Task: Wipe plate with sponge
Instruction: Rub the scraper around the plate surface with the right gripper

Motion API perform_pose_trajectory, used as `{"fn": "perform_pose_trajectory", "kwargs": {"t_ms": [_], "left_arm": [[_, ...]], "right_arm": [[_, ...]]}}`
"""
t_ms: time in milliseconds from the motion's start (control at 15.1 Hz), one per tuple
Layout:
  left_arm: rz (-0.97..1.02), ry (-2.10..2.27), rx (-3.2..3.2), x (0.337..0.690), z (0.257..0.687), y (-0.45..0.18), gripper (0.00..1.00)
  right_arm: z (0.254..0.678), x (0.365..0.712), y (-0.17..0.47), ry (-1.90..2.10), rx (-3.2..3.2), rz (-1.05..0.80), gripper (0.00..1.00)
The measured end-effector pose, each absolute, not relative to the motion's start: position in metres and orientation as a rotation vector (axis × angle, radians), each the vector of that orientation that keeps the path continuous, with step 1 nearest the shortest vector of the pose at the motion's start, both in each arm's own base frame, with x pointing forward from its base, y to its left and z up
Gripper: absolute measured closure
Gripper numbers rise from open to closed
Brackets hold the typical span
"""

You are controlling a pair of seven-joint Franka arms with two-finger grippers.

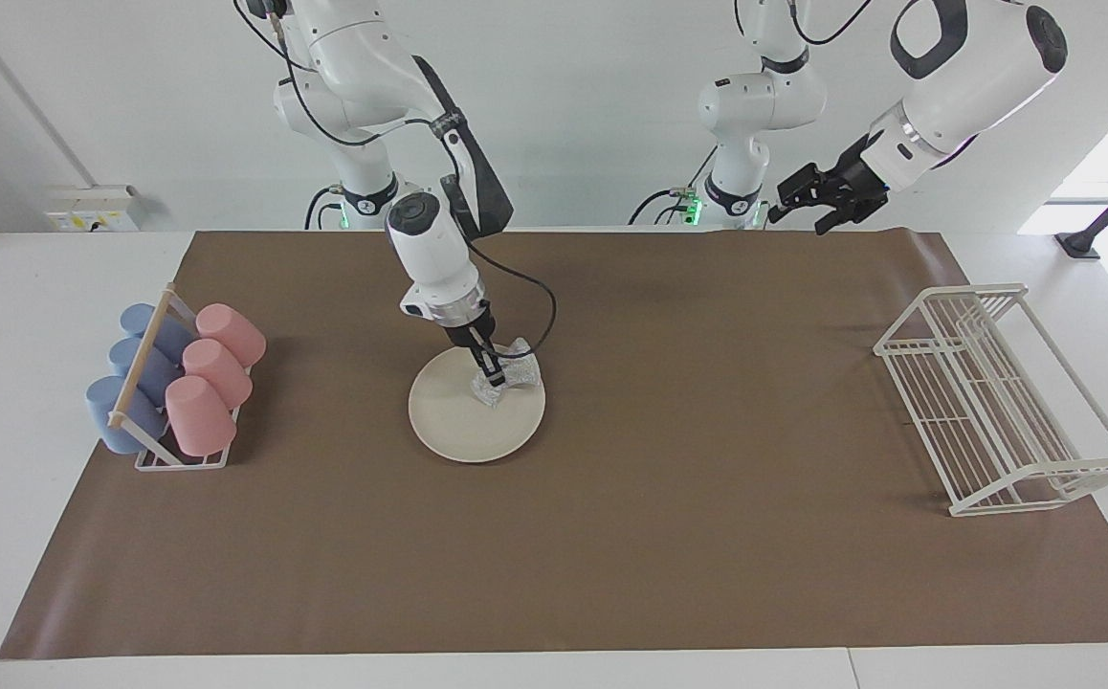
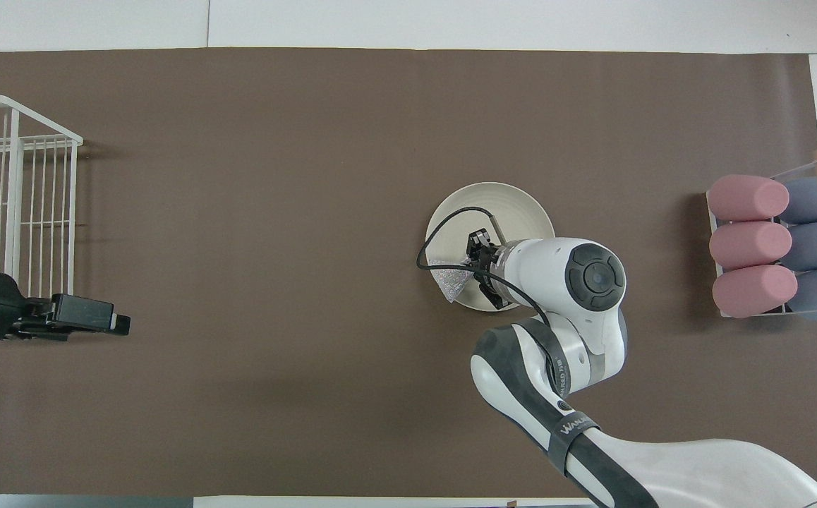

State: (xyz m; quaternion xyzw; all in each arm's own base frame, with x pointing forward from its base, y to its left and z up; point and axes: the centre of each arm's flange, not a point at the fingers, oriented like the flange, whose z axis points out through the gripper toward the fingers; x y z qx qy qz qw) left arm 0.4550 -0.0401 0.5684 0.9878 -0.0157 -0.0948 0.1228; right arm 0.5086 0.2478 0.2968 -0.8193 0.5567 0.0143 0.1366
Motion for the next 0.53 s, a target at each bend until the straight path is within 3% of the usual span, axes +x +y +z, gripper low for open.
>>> {"fn": "perform_pose_trajectory", "kwargs": {"t_ms": [529], "left_arm": [[-0.261, -0.083, 3.074, 0.495, 0.613, -0.021, 0.00]], "right_arm": [[0.292, 0.543, 0.159, 1.441, -2.481, -0.053, 0.90]]}}
